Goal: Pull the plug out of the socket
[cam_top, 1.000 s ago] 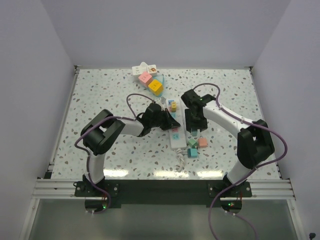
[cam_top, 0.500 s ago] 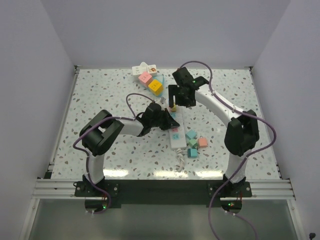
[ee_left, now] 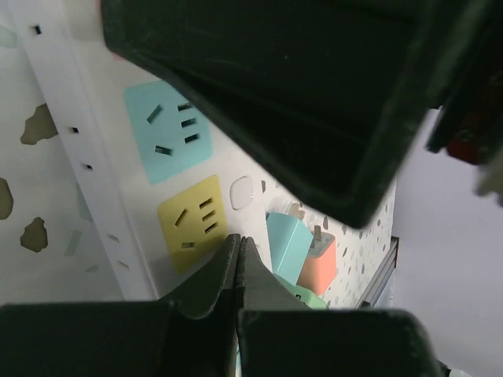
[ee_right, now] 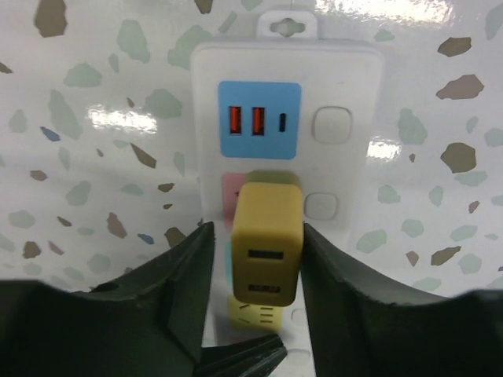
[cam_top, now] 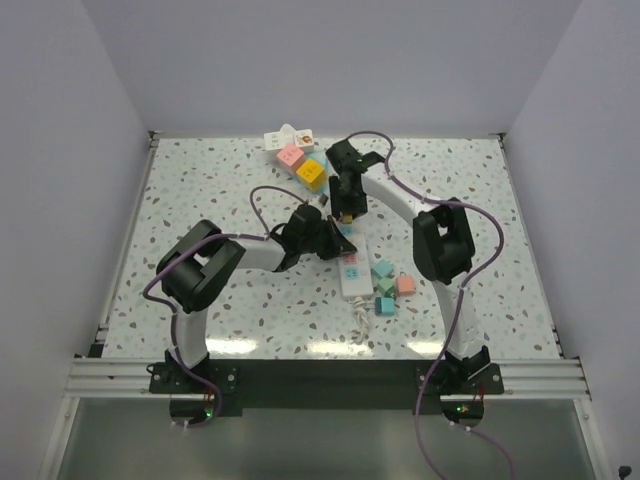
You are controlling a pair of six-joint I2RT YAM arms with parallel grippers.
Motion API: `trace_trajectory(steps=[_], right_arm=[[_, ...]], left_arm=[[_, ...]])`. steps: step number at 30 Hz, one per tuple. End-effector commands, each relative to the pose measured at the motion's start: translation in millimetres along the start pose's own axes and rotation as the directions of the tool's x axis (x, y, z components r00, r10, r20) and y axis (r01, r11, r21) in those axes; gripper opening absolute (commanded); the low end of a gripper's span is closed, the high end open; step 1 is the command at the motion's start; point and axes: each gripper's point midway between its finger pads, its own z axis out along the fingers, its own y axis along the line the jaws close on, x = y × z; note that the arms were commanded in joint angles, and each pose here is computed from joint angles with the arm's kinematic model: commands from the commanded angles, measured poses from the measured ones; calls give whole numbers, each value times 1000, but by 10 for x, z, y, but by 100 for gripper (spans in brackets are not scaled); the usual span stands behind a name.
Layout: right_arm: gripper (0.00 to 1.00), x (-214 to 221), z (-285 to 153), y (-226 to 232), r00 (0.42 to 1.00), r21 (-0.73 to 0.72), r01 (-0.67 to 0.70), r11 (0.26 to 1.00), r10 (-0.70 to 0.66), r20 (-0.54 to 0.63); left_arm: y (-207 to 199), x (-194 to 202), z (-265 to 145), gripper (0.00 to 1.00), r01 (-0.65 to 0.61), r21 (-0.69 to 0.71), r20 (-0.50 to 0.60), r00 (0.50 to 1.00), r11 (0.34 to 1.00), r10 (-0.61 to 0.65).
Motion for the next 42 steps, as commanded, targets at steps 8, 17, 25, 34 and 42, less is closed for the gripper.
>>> trace_trajectory(steps=[8,17,25,34,42], right_arm=[[0,35,-141,36,1000,-37,-5,999,6,17],[0,-133,-824,75,994,-96,-20,995,29,101],[0,-36,-1509,-167,980,-75,-75,994,88,176],[0,1005,-1162,-1074,989,215,-144,966,131,73],[10,1432,-999,-1168,987,189,-157,969,152,44]], left_arm=[[693,184,136,0,-35,-258,-75,997,966,17],[1456,469,178,0,-25,-448,-140,989,894,-42],[1862,831,22,0,17,-487,-187,975,873,-123],[1126,351,41,0,-65,-360,-134,991,931,17],[528,-182,-209,24,-224,-456,-96,974,861,203]])
